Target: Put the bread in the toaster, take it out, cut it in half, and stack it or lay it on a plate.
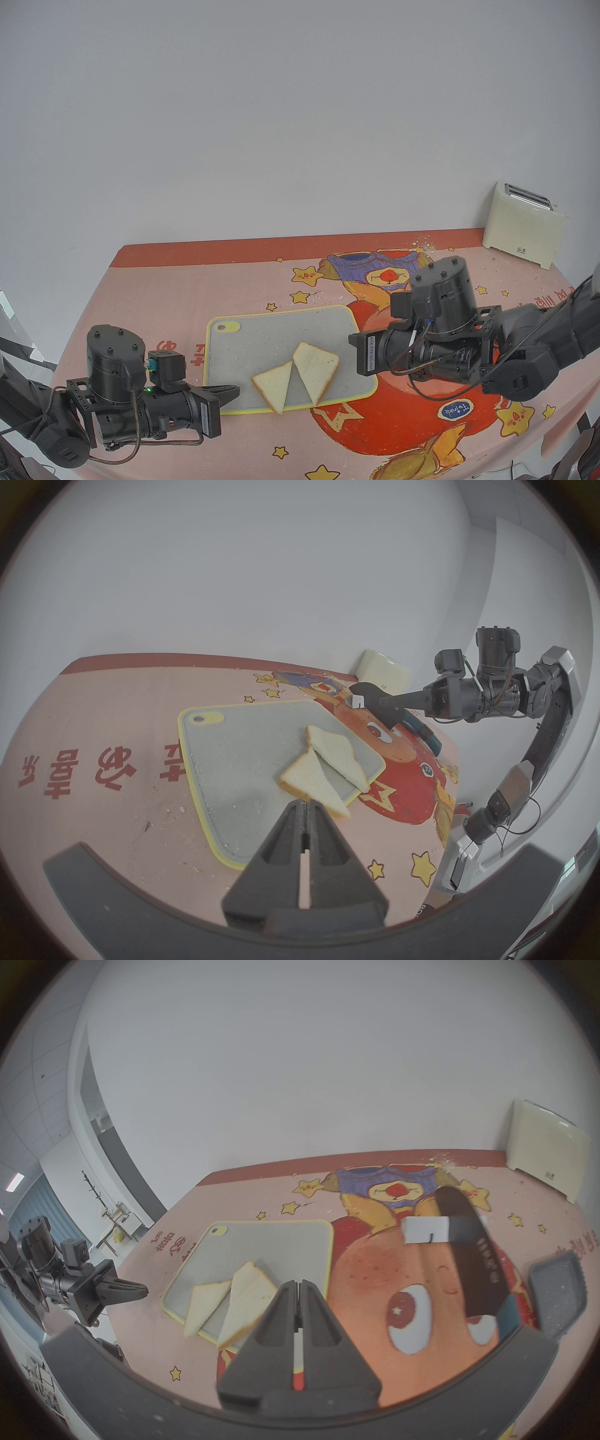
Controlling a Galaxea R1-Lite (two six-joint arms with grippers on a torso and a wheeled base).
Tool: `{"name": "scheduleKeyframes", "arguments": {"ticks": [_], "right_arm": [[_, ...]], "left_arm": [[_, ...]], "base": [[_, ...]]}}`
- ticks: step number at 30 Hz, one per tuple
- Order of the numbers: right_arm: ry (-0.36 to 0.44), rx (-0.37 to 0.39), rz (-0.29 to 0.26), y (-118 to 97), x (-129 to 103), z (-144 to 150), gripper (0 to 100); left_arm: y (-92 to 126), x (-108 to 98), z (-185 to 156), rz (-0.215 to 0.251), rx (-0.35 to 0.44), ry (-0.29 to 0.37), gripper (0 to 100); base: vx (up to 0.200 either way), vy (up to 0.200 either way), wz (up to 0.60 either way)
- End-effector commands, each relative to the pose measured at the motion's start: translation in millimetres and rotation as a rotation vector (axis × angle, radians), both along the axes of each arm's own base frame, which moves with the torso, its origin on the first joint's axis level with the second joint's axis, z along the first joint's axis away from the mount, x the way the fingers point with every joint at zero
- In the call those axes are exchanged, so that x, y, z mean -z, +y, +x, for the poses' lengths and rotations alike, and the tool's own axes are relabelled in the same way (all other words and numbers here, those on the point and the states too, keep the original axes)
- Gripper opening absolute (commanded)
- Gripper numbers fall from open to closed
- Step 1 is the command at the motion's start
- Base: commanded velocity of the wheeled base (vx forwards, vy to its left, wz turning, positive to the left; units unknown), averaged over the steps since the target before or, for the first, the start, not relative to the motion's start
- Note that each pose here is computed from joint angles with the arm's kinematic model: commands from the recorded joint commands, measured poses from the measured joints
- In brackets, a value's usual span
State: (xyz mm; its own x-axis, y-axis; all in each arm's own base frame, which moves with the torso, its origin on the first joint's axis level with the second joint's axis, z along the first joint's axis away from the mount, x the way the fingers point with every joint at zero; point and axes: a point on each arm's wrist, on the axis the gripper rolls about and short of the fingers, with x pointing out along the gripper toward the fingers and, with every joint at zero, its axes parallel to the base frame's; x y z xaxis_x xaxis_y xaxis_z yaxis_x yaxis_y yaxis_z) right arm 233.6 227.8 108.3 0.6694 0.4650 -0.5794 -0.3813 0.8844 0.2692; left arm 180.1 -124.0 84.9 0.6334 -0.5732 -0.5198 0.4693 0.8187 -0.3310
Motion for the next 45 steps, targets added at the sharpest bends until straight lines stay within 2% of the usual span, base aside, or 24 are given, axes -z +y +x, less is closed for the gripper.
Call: {"name": "scheduleKeyframes", "arguments": {"ticks": [1, 9, 15, 20, 37, 40, 45], "right_arm": [[0.030, -0.006, -0.022, 7.9, 15.6, 2.9, 0], [-0.017, -0.007, 0.021, 15.3, 19.7, 5.4, 0], [0.002, -0.010, 0.006, 18.4, 28.5, 5.5, 0], [0.014, 0.002, 0.019, 20.1, 30.5, 7.1, 0], [0.012, 0.039, 0.016, 21.3, 36.0, 15.6, 0], [0.015, 0.040, 0.012, 21.2, 36.8, 15.6, 0], [0.025, 0.038, 0.000, 22.4, 42.0, 15.3, 0]], "left_arm": [[-3.8, 4.4, 5.5, 0.009, -0.002, 0.014, 0], [-3.5, 6.1, 5.2, 0.014, -0.003, 0.021, 0], [-6.6, 12.2, 9.2, 0.028, -0.001, 0.042, 0], [-8.6, 18.1, 10.2, 0.042, 0.005, 0.062, 0], [-12.6, 16.2, 15.4, 0.033, 0.005, 0.052, 0], [-13.8, 14.2, 21.1, 0.032, -0.015, 0.036, 0], [-16.9, 16.9, 29.1, 0.060, -0.075, 0.021, 0]], "base": [[0.000, 0.000, 0.00], [0.000, 0.000, 0.00], [0.000, 0.000, 0.00], [0.000, 0.000, 0.00], [0.000, 0.000, 0.00], [0.000, 0.000, 0.00], [0.000, 0.000, 0.00]]}}
